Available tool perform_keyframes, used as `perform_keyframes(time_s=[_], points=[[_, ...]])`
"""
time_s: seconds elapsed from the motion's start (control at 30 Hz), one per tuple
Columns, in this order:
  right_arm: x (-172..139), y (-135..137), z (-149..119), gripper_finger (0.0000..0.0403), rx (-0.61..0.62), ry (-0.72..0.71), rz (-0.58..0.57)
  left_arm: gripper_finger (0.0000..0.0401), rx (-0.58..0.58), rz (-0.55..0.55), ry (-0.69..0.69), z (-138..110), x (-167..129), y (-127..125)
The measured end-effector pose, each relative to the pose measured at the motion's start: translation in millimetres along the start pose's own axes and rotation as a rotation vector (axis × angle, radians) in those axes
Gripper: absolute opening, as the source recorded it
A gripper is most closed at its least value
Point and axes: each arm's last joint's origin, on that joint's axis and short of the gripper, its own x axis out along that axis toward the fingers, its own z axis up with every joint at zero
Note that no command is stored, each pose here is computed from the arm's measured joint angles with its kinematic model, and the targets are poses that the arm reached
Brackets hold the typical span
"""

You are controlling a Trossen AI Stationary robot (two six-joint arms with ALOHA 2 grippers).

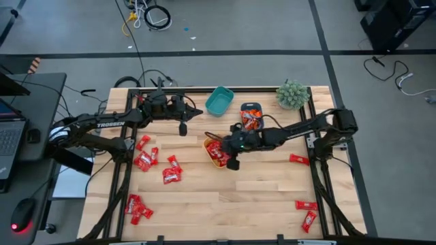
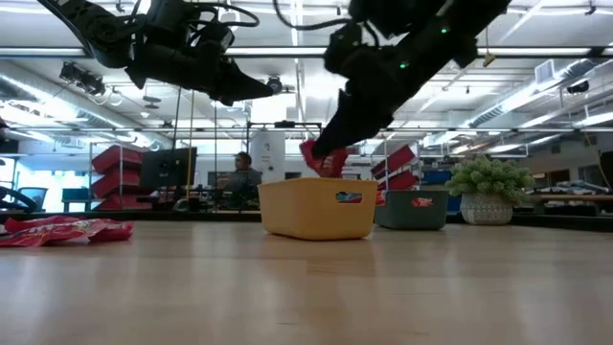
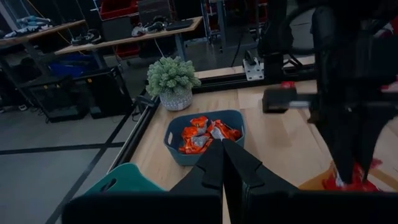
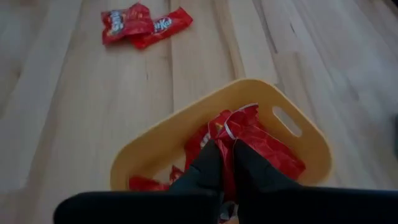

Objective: Sort candy
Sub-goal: Put the red candy into the yellow bin

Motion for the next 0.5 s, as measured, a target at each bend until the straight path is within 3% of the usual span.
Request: perform_keyframes(time_s=[0.37, 0.5], points=[[48, 3, -10, 0.0043, 0.047, 0.157, -0.023, 0.0000, -0.018, -0.009, 0.042, -4, 0, -1], [51, 4, -7, 0.0076, 0.018, 0.182, -0.020, 0.0002, -0.045, -0.010, 0.056, -6, 0, -1]])
